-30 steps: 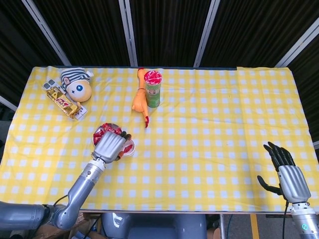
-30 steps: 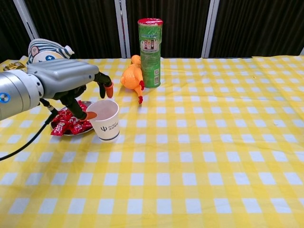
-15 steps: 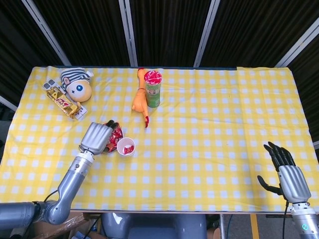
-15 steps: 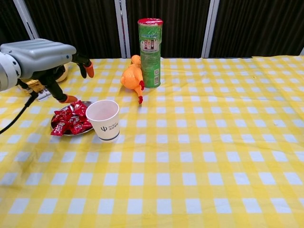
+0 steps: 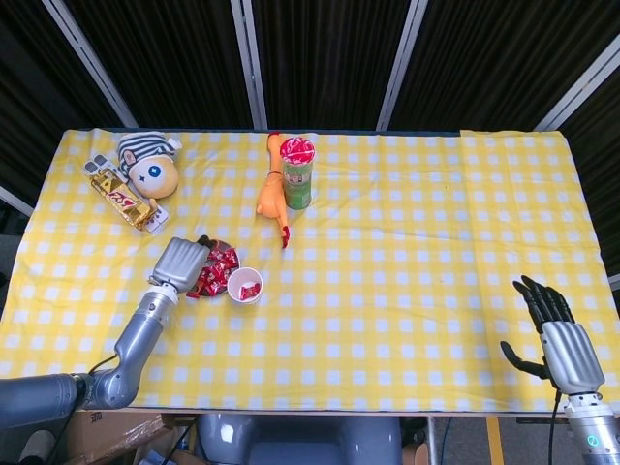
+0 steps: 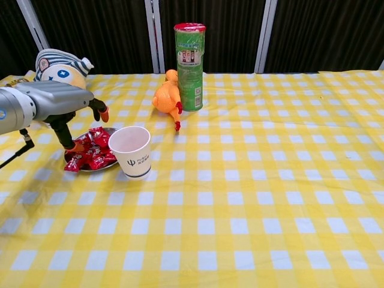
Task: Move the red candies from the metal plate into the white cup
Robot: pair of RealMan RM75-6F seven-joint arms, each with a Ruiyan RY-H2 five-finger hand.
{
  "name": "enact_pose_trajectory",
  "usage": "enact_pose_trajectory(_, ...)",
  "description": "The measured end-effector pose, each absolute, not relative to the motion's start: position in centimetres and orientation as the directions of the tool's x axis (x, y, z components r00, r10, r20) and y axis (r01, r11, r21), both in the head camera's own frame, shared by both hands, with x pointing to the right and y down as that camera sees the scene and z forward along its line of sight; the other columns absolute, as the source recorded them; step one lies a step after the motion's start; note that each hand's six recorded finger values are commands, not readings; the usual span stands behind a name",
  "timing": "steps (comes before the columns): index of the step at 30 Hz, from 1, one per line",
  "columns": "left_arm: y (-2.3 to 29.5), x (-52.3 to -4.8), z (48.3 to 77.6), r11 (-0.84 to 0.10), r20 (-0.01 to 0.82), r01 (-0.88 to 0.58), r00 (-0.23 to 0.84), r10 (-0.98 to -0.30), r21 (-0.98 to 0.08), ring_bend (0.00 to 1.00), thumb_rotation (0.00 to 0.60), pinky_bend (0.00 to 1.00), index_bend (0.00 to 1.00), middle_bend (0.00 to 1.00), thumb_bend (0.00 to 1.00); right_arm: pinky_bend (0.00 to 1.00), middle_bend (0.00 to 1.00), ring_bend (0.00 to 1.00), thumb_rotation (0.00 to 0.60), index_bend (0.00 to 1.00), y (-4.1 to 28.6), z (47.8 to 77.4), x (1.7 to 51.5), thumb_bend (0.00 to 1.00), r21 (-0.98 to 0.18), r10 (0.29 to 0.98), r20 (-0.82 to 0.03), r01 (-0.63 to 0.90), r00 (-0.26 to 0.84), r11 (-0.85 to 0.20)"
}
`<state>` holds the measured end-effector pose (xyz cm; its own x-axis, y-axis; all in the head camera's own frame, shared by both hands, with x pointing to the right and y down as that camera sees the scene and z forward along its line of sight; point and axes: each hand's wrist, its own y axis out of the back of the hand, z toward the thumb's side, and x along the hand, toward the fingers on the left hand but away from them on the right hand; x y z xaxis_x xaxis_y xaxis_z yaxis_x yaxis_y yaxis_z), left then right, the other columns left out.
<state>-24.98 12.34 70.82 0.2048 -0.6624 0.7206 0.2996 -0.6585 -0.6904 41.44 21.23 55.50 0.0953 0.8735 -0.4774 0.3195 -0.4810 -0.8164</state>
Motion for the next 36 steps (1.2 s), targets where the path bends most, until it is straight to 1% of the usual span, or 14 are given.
enact_pose_trajectory(4, 12.3, -24.6, 71.7, -0.654, 0.730, 0.329, 0.229, -0.644, -0.681, 0.80, 0.600, 0.88, 0.23, 0.22, 0.28, 0.00, 0.00, 0.00, 0.600, 0.00, 21.2, 55.5, 41.5, 0.39, -0.816, 0.873, -0.479, 0.320, 0.093, -0.482)
enact_pose_trajectory(11, 12.3, -23.8, 72.6, -0.620, 0.732, 0.392, 0.301, -0.612, -0.680, 0.80, 0.600, 0.88, 0.23, 0.21, 0.28, 0.00, 0.00, 0.00, 0.600, 0.00, 21.2, 55.5, 41.6, 0.39, -0.817, 0.874, -0.478, 0.321, 0.086, -0.479)
enact_pose_trajectory(14, 12.5, -23.7, 73.0, -0.617, 0.738, 0.407, 0.318, -0.595, -0.673, 0.80, 0.600, 0.88, 0.25, 0.21, 0.28, 0.00, 0.00, 0.00, 0.600, 0.00, 21.2, 55.6, 41.6, 0.39, -0.817, 0.874, -0.479, 0.320, 0.086, -0.479)
enact_pose_trajectory(18, 12.8, -23.7, 73.5, -0.618, 0.745, 0.419, 0.325, -0.582, -0.666, 0.80, 0.600, 0.88, 0.28, 0.23, 0.28, 0.00, 0.00, 0.00, 0.600, 0.00, 21.2, 55.6, 41.5, 0.39, -0.818, 0.874, -0.479, 0.319, 0.086, -0.480)
enact_pose_trajectory(23, 13.0, -23.9, 74.0, -0.617, 0.748, 0.426, 0.322, -0.580, -0.662, 0.81, 0.600, 0.88, 0.30, 0.26, 0.28, 0.00, 0.00, 0.00, 0.600, 0.00, 21.1, 55.5, 41.6, 0.39, -0.819, 0.875, -0.477, 0.319, 0.084, -0.477)
enact_pose_trajectory(26, 13.0, -24.1, 74.3, -0.619, 0.750, 0.426, 0.316, -0.581, -0.660, 0.81, 0.600, 0.89, 0.33, 0.31, 0.29, 0.00, 0.00, 0.00, 0.600, 0.00, 21.2, 55.5, 41.5, 0.39, -0.819, 0.875, -0.477, 0.318, 0.087, -0.478)
enact_pose_trajectory(30, 13.1, -24.2, 74.4, -0.621, 0.748, 0.420, 0.314, -0.585, -0.662, 0.81, 0.600, 0.89, 0.39, 0.43, 0.33, 0.00, 0.00, 0.00, 0.600, 0.00, 21.2, 55.5, 41.5, 0.39, -0.820, 0.876, -0.475, 0.317, 0.087, -0.477)
enact_pose_trajectory(32, 13.2, -24.2, 74.4, -0.620, 0.747, 0.419, 0.315, -0.586, -0.663, 0.81, 0.600, 0.89, 0.41, 0.48, 0.35, 0.00, 0.00, 0.00, 0.600, 0.00, 21.2, 55.5, 41.6, 0.39, -0.820, 0.876, -0.475, 0.317, 0.086, -0.476)
enact_pose_trajectory(36, 13.4, -24.5, 74.5, -0.619, 0.744, 0.416, 0.313, -0.590, -0.666, 0.82, 0.600, 0.89, 0.46, 0.53, 0.40, 0.00, 0.00, 0.00, 0.600, 0.00, 21.2, 55.5, 41.5, 0.39, -0.821, 0.876, -0.475, 0.316, 0.087, -0.476)
